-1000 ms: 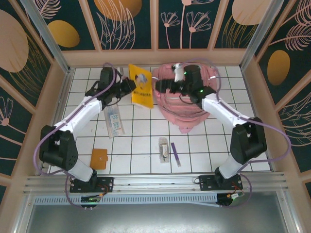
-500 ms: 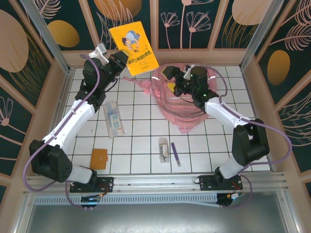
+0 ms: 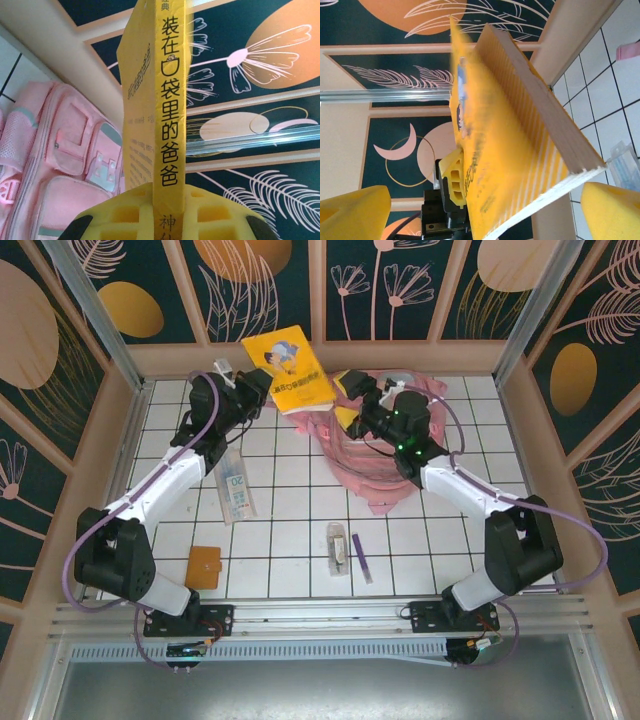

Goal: Pack the student bag

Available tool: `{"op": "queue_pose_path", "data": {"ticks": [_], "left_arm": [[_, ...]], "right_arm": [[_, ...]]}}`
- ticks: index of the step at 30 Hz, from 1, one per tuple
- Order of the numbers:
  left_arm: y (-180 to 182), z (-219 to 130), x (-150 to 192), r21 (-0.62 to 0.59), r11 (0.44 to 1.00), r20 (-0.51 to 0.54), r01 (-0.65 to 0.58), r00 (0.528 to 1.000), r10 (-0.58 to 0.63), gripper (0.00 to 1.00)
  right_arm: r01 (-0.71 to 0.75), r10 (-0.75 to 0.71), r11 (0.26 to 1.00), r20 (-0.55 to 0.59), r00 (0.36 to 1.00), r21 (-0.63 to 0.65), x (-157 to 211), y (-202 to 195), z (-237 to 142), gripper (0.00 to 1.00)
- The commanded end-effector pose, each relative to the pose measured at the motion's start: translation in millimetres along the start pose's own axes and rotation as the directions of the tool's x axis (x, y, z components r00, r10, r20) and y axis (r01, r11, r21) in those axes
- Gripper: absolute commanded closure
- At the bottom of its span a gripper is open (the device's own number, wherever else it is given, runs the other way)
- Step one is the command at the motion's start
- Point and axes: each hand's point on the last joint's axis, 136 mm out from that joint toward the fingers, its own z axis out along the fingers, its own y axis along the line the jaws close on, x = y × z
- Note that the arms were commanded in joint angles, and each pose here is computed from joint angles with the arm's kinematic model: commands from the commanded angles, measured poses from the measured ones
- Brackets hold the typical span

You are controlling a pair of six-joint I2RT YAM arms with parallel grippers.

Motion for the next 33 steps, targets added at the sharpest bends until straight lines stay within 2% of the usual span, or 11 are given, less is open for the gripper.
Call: {"op": "queue_pose_path", "data": {"ticks": [1, 9, 12, 21, 26, 29, 33], "left_arm": [[-36.8, -15.7, 1.4, 0.116, 0.992, -0.008, 0.052, 0.999, -0.052, 1.0], [-50.6, -14.7, 4.1, 0.177, 0.979, -0.034, 0.101, 0.995, -0.096, 1.0], [-55.0, -15.0, 4.9, 0.189, 0.976, -0.043, 0.112, 0.993, -0.105, 1.0], [-48.7, -19.6, 2.9, 0.187, 0.977, -0.016, 0.099, 0.995, -0.097, 1.0], [-45.6, -18.2, 0.0, 0.177, 0.982, 0.009, 0.061, 0.998, -0.063, 1.0], [-50.1, -21.2, -4.6, 0.186, 0.981, 0.034, 0.048, 0.998, -0.056, 1.0], [-55.1, -29.2, -11.7, 0.196, 0.981, 0.088, 0.015, 0.996, -0.033, 1.0]], "right_arm": [[-0.056, 0.056, 0.998, -0.015, 0.998, -0.029, 14.0, 1.3, 7.1, 0.01], [-0.184, 0.182, 0.983, -0.116, 0.976, -0.011, 42.1, -18.1, 45.3, 0.01], [-0.258, 0.257, 0.966, -0.09, 0.962, 0.001, 38.5, -30.6, 48.4, 0.06], [-0.306, 0.304, 0.952, -0.055, 0.951, -0.033, 28.9, -25.3, 43.2, 0.13], [-0.341, 0.339, 0.94, -0.079, 0.937, -0.016, 38.0, -26.2, 41.6, 0.09], [-0.336, 0.338, 0.94, -0.02, 0.941, 0.052, 42.5, -41.2, 39.8, 0.03], [-0.354, 0.354, 0.935, 0.013, 0.935, 0.01, 37.4, -38.5, 46.3, 0.02]]}}
